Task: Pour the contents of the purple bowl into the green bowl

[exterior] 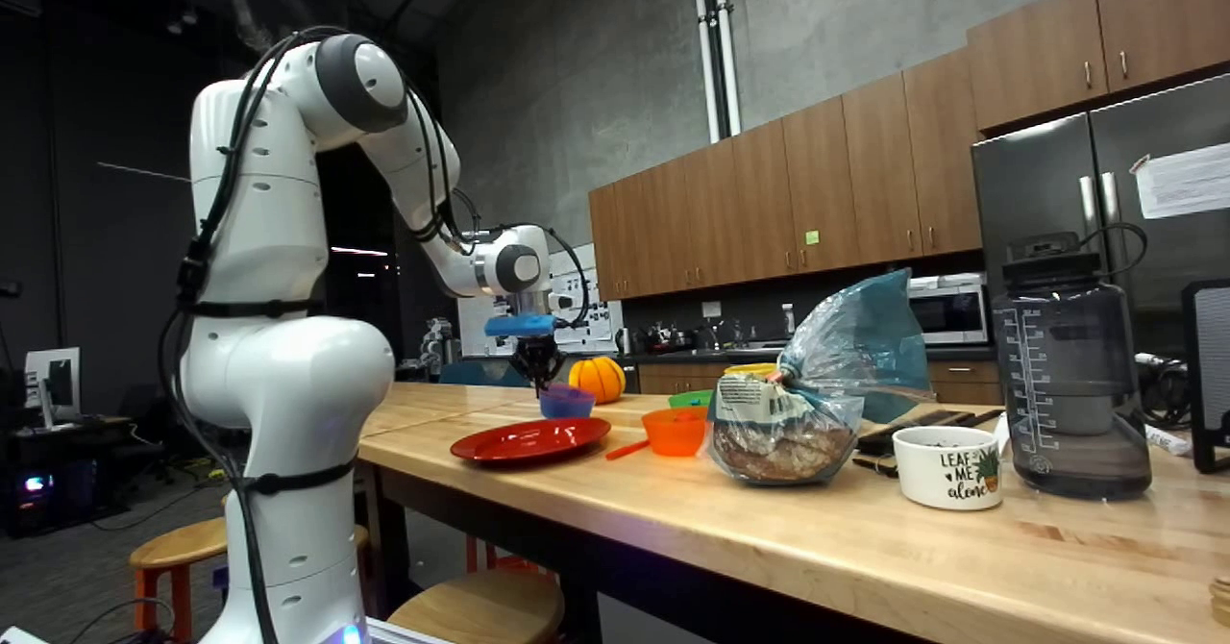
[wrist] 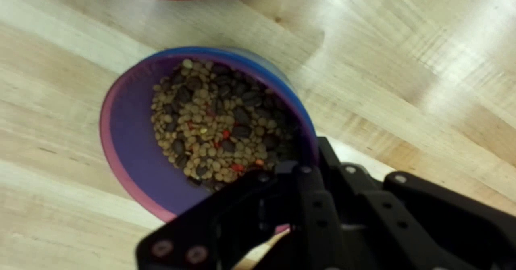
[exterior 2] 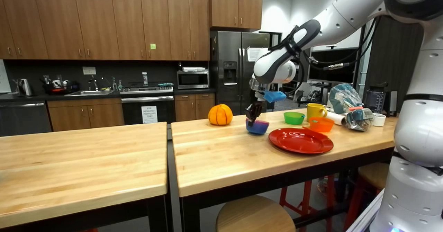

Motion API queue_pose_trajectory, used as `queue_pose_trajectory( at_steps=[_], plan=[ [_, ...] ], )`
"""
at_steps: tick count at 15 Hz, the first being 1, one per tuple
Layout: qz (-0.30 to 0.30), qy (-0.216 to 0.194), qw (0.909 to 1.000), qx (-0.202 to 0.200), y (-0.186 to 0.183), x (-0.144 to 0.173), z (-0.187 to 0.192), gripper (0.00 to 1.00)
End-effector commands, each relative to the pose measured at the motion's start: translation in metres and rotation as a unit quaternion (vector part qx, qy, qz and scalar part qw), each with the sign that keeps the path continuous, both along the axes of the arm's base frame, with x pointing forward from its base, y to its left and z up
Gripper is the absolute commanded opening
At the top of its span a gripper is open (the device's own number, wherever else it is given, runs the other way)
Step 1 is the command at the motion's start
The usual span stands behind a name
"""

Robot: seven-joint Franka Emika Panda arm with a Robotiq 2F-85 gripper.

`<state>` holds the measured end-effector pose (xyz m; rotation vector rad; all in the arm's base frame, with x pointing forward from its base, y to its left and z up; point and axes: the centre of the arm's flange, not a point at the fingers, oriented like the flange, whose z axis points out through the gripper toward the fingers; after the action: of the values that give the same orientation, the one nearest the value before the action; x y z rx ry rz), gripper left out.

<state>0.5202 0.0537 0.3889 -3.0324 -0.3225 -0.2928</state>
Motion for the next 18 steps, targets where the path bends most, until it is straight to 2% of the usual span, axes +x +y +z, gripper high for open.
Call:
queue_pose_trajectory(
  at_steps=[1, 8, 15, 18],
  plan=[
    [0.004, 0.003, 0.9999, -0.009, -0.029, 0.009, 0.016, 0.02],
    [-0.02, -0.009, 0.9986, -0.049, -0.087, 0.015, 0.036, 0.02],
    [-0.037, -0.043, 0.9981, -0.026, -0.139, 0.02, 0.064, 0.02],
    [-0.046, -0.059, 0.9972, 0.008, -0.159, 0.018, 0.07, 0.02]
  ],
)
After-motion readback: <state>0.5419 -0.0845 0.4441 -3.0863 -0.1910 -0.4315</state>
